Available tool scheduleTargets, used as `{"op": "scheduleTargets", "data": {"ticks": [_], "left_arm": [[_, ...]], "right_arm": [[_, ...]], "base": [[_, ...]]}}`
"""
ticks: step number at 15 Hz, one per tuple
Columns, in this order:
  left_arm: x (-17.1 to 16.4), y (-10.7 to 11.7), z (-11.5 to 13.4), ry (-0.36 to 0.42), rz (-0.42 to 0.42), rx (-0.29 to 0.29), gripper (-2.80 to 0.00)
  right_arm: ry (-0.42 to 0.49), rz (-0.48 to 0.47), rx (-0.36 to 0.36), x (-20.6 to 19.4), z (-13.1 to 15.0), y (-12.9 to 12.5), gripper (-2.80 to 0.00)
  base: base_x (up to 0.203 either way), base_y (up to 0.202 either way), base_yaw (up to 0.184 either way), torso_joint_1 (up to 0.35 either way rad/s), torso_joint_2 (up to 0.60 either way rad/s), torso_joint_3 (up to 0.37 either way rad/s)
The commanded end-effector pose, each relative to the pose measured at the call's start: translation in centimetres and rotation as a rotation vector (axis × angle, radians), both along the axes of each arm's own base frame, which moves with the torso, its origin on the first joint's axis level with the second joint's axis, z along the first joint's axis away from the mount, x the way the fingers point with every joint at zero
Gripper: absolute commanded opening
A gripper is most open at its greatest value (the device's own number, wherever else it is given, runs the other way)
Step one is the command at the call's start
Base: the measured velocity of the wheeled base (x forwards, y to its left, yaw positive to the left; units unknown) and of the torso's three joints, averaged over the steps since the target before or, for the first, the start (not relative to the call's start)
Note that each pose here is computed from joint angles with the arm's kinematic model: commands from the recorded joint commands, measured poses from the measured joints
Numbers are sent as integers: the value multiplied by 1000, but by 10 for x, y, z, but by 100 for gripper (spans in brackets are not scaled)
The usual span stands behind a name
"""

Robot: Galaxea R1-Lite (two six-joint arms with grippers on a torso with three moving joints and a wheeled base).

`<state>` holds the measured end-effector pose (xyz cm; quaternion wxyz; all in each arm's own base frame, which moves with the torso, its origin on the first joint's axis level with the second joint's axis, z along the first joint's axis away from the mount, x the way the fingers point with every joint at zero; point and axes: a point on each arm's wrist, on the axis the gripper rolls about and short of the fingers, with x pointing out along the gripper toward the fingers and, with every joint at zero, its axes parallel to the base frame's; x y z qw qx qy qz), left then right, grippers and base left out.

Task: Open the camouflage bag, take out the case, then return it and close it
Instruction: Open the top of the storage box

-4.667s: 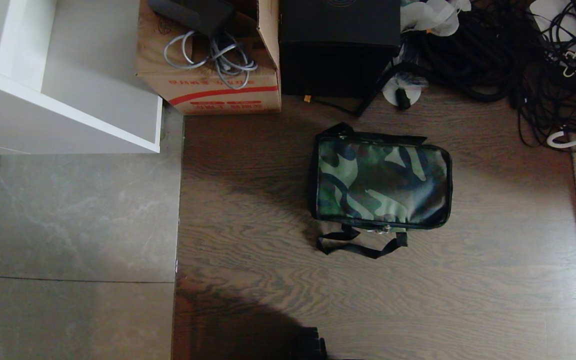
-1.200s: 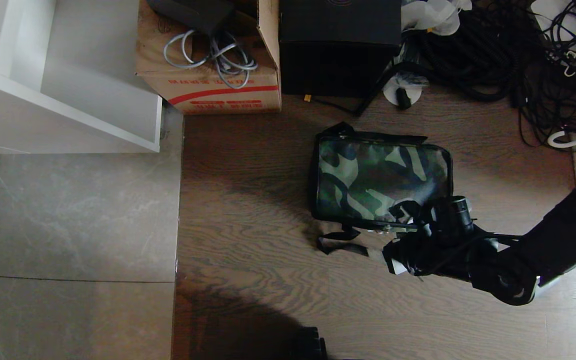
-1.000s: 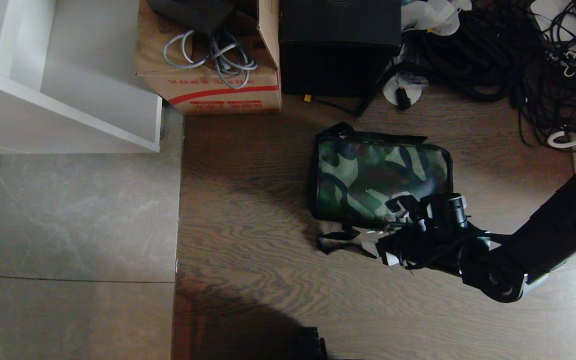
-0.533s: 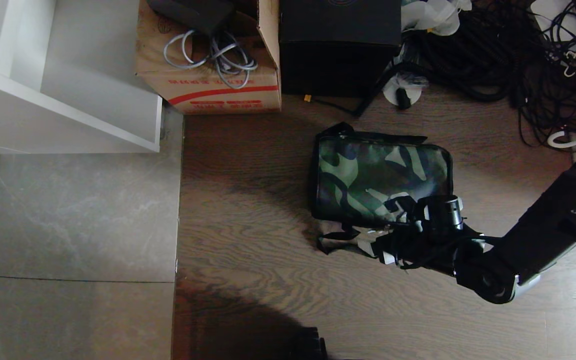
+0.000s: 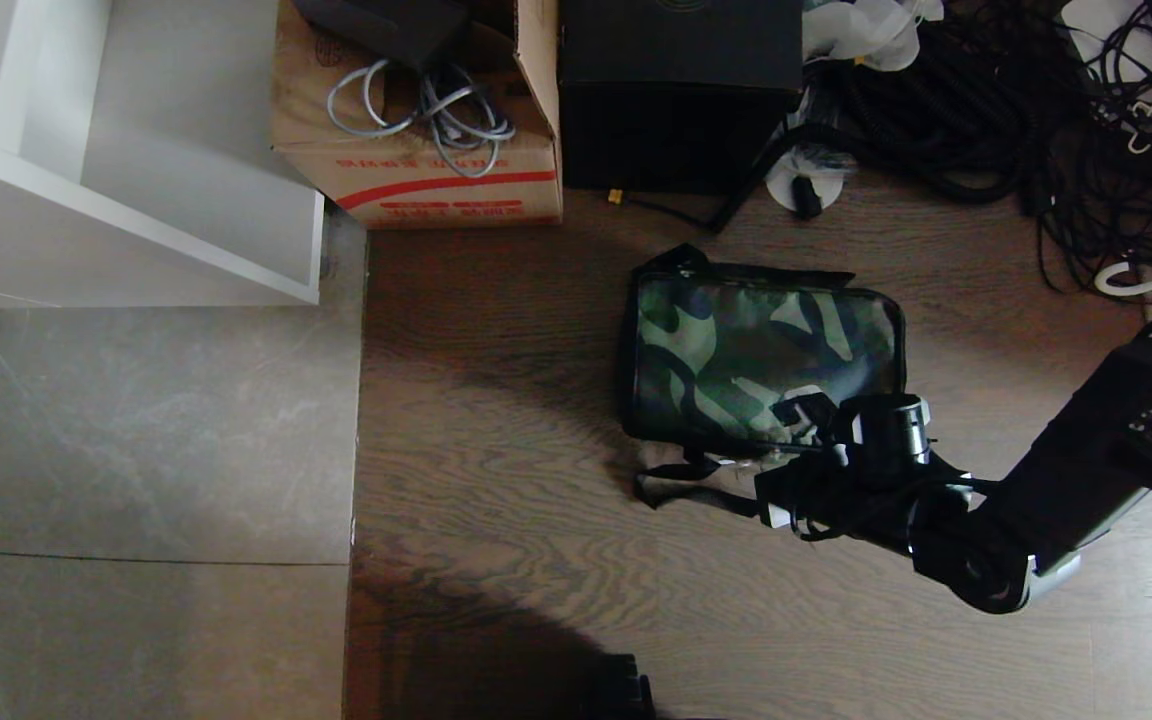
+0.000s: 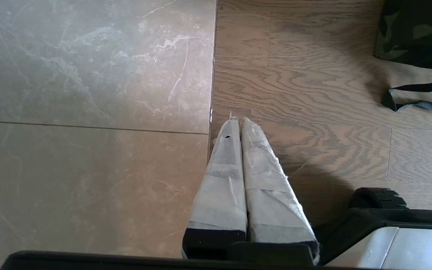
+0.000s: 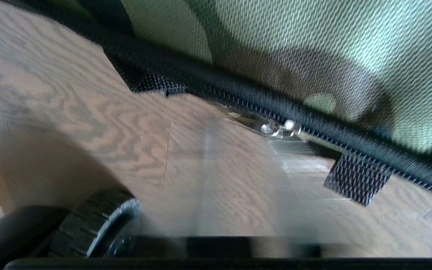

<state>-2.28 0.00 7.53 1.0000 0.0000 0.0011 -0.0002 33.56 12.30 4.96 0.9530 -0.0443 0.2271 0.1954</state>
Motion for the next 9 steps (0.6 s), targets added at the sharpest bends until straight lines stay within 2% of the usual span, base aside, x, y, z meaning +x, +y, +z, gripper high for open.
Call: {"op": "scheduleTargets", "data": {"ticks": [1, 6, 9], "left_arm": [[0, 0, 0, 1, 0, 0, -280], [0, 0, 0, 0, 0, 0, -280], [0, 0, 0, 0, 0, 0, -280]], "right_arm": [[-18, 1, 7, 1, 1, 0, -280], [0, 6, -1, -8, 2, -3, -280], [40, 61, -37, -26, 2, -10, -280]], "base": [[0, 0, 0, 0, 0, 0], [0, 0, 0, 0, 0, 0], [0, 0, 0, 0, 0, 0]]}}
